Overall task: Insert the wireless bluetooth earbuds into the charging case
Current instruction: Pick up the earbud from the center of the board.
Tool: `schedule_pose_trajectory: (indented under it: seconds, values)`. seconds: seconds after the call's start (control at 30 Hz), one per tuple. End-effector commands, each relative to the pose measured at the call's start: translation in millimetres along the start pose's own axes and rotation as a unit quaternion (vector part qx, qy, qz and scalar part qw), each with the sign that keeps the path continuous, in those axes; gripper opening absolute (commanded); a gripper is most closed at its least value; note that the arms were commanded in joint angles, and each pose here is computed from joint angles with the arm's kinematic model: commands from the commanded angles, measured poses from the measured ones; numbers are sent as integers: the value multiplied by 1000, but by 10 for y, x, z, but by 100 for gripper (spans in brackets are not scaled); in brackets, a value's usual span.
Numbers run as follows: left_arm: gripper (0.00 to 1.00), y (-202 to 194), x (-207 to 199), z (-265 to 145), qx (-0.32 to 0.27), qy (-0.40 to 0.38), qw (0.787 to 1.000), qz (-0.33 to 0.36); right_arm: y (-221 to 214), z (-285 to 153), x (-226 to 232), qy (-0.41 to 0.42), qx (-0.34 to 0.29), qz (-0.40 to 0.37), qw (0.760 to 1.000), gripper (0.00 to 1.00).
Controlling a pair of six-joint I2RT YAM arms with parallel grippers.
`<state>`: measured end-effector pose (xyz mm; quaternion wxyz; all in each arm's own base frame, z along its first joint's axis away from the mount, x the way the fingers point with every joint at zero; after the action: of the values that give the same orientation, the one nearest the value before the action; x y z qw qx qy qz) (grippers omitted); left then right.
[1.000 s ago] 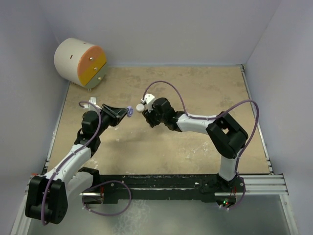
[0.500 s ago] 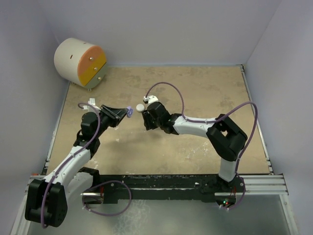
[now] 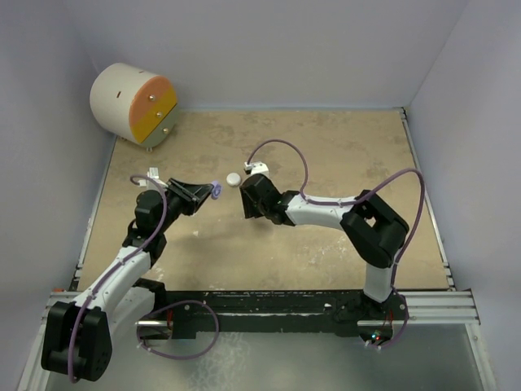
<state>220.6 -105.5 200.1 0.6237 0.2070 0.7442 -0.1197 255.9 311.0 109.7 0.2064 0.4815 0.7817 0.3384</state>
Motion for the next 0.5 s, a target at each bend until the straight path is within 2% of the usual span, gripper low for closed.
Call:
schedule_pose_trajectory:
  seconds: [0.0,0.47]
  values:
    - [0,4,-98,-18,1,-36,999,-2,92,69,13,-24,-7,12,1000,52]
    - [0,-1,-77,1,6,-38,999,-4,77,224,83,-16,5,12,1000,51]
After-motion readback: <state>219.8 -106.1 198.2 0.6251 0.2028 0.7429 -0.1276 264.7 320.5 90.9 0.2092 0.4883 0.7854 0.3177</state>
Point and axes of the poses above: each gripper's point midway between its finger pads, its own z axis out along the fingers, its own x axis along the line the jaws close on, y = z × x, the point moved 9 cm from there along -z, back along the fingers, and after that the axes turned 10 degrees about -z, right-handed, at the moved point
